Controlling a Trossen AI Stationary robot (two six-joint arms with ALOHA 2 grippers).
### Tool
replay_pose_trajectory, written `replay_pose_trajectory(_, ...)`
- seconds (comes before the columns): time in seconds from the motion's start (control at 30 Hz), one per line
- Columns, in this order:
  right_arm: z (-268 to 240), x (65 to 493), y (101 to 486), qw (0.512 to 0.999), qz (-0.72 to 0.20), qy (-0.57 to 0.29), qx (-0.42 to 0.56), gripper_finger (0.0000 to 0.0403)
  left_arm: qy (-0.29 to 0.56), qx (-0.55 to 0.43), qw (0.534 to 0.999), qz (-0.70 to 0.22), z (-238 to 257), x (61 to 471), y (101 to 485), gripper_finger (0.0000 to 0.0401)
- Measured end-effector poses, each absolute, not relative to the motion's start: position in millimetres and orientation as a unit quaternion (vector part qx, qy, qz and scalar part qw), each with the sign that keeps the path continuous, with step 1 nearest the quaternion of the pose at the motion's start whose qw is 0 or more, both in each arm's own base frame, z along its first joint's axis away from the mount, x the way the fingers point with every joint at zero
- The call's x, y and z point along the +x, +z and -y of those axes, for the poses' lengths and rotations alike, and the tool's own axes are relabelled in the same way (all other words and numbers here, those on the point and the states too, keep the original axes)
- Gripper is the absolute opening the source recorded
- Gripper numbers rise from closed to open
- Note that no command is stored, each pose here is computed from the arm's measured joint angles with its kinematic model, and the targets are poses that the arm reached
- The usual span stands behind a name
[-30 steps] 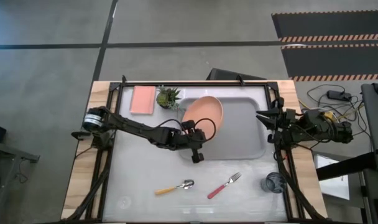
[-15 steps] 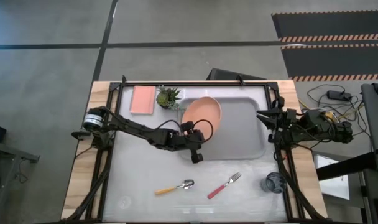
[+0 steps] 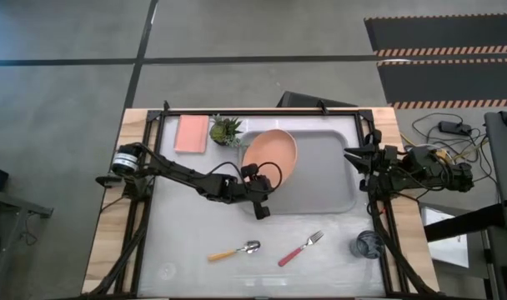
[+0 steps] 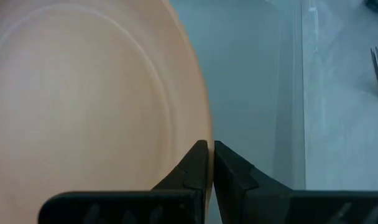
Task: Pick and place plate/cup/fork/spoon on tray
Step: Put the plate on the gray tray
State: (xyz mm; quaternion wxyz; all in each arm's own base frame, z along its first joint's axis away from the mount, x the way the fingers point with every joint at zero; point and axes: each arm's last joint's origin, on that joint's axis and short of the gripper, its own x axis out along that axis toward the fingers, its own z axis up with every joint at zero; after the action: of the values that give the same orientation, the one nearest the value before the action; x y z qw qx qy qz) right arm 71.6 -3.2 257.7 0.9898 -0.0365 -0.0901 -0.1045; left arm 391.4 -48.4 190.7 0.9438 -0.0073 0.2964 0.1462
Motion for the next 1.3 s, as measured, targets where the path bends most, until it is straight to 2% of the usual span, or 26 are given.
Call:
replay_pose_trajectory(0.5, 3, 72, 258, 0.99, 0.09, -0.105, -0.037, 0.0068, 0.15, -0.013, 0.945, -0.29, 45, 392, 192, 0.0002)
replay_pose_trajectory(0.93, 3, 72, 258, 0.99, 0.09, -0.105, -0.037, 0.0068, 0.171, -0.04, 0.942, -0.287, 35, 393, 192, 0.0094)
replay_pose_trajectory(1.13, 3, 72, 258, 0.99, 0.09, -0.105, -0.037, 0.0068, 0.2, -0.079, 0.936, -0.28, 20, 396, 187, 0.0102)
replay_pose_trajectory(1.3, 3, 72, 257, 0.99, 0.088, -0.106, -0.037, 0.0068, 0.211, -0.082, 0.931, -0.288, 12, 404, 163, 0.0094)
